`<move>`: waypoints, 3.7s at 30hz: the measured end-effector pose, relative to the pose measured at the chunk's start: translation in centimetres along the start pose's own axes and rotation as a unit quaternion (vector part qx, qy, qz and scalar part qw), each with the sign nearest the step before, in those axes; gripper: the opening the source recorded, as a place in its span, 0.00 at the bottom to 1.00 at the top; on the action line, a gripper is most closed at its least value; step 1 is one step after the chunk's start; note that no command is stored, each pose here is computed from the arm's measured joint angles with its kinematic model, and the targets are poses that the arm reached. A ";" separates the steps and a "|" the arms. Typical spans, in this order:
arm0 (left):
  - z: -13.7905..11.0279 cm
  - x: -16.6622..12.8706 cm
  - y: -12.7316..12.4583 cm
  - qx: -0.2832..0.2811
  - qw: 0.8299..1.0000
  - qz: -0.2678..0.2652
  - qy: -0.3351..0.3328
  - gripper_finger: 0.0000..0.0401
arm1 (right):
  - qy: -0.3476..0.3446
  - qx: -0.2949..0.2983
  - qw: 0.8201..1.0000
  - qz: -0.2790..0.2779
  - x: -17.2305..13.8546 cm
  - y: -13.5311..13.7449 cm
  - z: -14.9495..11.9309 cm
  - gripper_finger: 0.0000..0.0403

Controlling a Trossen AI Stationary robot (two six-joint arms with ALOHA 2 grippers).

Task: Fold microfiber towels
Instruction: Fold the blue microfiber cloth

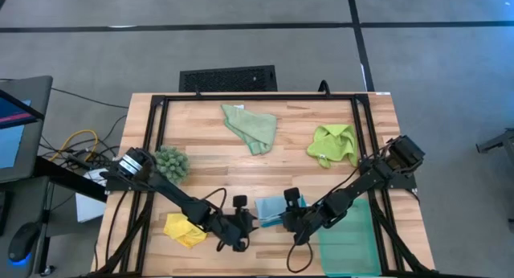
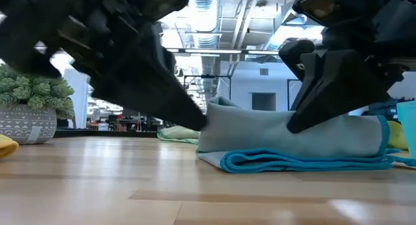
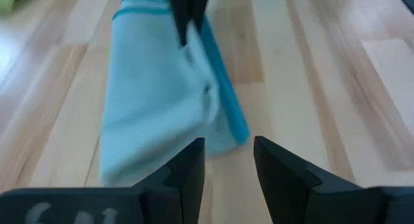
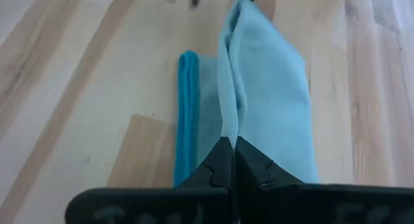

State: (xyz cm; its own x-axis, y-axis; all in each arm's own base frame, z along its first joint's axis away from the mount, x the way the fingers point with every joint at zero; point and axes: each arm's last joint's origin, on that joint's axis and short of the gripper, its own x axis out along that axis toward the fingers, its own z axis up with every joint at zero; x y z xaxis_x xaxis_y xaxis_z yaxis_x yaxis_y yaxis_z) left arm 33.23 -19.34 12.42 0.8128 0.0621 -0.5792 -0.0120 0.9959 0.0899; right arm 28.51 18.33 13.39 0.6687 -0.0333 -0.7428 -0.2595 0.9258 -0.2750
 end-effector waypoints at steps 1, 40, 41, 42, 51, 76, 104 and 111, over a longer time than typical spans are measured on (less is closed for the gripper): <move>-0.1 0.4 -0.1 0.009 1.000 -0.003 -0.010 0.32 | -0.001 0.002 1.000 -0.004 0.0 0.0 0.0 0.05; 2.8 -2.5 -0.2 0.012 0.998 0.046 -0.031 0.32 | -0.015 0.013 1.000 -0.006 -0.1 0.1 0.3 0.08; 2.9 -2.5 0.0 0.010 0.997 0.065 -0.039 0.32 | -0.015 0.013 1.000 -0.004 0.0 0.1 0.3 0.08; 3.0 -2.5 0.2 0.007 0.996 0.082 -0.043 0.32 | -0.014 0.013 1.000 0.000 0.0 0.1 0.3 0.09; 1.8 -0.1 2.4 -0.037 0.998 0.054 -0.002 0.32 | -0.004 0.019 1.000 0.003 0.0 0.1 0.1 0.34; 2.3 1.1 1.2 -0.018 1.000 0.005 -0.018 0.32 | 0.077 -0.035 0.996 -0.023 -1.2 0.2 -0.9 0.04; 4.7 -0.5 -2.6 0.047 0.994 0.089 0.032 0.32 | 0.054 -0.114 0.983 -0.136 -1.7 2.2 -1.0 0.05; 3.1 2.4 -1.9 0.051 0.994 0.082 0.058 0.32 | 0.071 -0.104 0.987 -0.097 -1.6 2.3 -1.3 0.08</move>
State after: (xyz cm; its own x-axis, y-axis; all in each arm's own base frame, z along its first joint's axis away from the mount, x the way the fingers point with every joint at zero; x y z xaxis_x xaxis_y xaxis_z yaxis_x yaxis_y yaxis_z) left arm 37.01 -21.26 13.34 0.7322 0.2365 -0.6387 -0.0751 0.9601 0.2694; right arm 25.92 19.99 13.20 0.6190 -0.2692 -0.7378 -0.2830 0.7998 -0.5293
